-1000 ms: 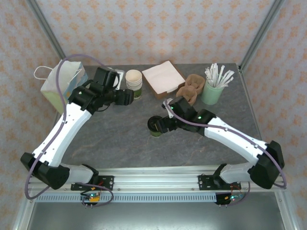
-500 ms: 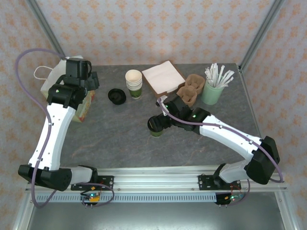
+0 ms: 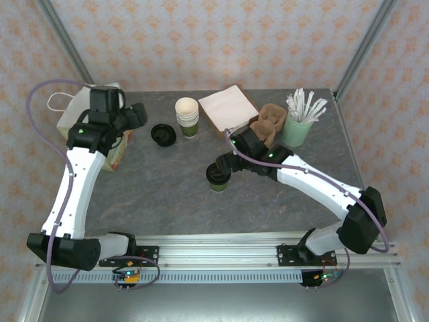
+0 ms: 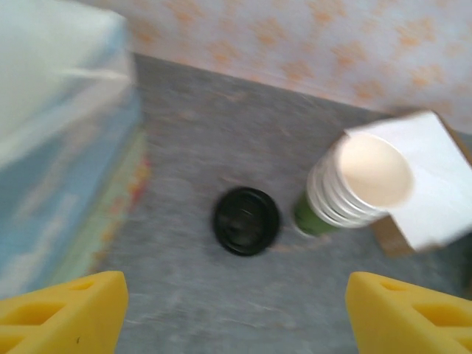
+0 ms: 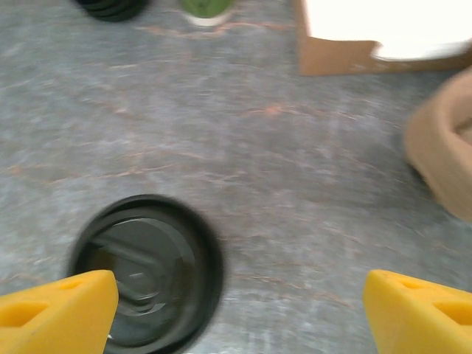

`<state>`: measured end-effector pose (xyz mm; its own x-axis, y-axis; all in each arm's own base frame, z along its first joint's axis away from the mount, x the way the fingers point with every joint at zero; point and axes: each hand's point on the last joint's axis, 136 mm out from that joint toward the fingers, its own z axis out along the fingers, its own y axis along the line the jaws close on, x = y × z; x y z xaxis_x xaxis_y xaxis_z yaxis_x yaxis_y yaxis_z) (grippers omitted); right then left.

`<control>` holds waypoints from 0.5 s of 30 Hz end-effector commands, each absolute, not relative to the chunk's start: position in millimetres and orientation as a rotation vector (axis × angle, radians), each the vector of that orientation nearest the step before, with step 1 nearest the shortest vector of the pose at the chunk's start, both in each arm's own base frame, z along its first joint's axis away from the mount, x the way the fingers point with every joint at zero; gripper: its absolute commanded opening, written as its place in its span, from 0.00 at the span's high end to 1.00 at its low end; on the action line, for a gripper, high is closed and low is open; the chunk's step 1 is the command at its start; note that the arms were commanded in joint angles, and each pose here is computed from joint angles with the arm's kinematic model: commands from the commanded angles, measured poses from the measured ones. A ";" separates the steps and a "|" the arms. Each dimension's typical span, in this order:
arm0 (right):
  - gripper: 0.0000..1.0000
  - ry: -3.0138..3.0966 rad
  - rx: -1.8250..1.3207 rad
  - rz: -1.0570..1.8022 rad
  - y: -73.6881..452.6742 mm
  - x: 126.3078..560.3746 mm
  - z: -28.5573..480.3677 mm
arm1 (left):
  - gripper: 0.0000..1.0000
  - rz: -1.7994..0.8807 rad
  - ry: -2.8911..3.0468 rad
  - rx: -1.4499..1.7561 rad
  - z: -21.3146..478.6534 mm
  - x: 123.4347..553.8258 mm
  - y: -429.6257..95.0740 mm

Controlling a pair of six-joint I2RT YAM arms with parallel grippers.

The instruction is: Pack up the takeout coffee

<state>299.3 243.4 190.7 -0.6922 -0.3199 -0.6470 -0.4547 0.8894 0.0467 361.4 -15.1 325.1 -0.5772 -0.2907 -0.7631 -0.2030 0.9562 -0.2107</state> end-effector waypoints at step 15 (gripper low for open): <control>0.14 2.464 -0.335 0.335 202.6 307.1 196.1 | 0.25 -0.958 2.589 0.111 182.4 292.6 -208.0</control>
<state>322.8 203.6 199.3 -0.7426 -0.1737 -0.6468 -0.3073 0.9465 0.0987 301.9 -176.9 169.6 -0.9185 -0.0860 -0.3860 0.1265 0.8609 -0.4928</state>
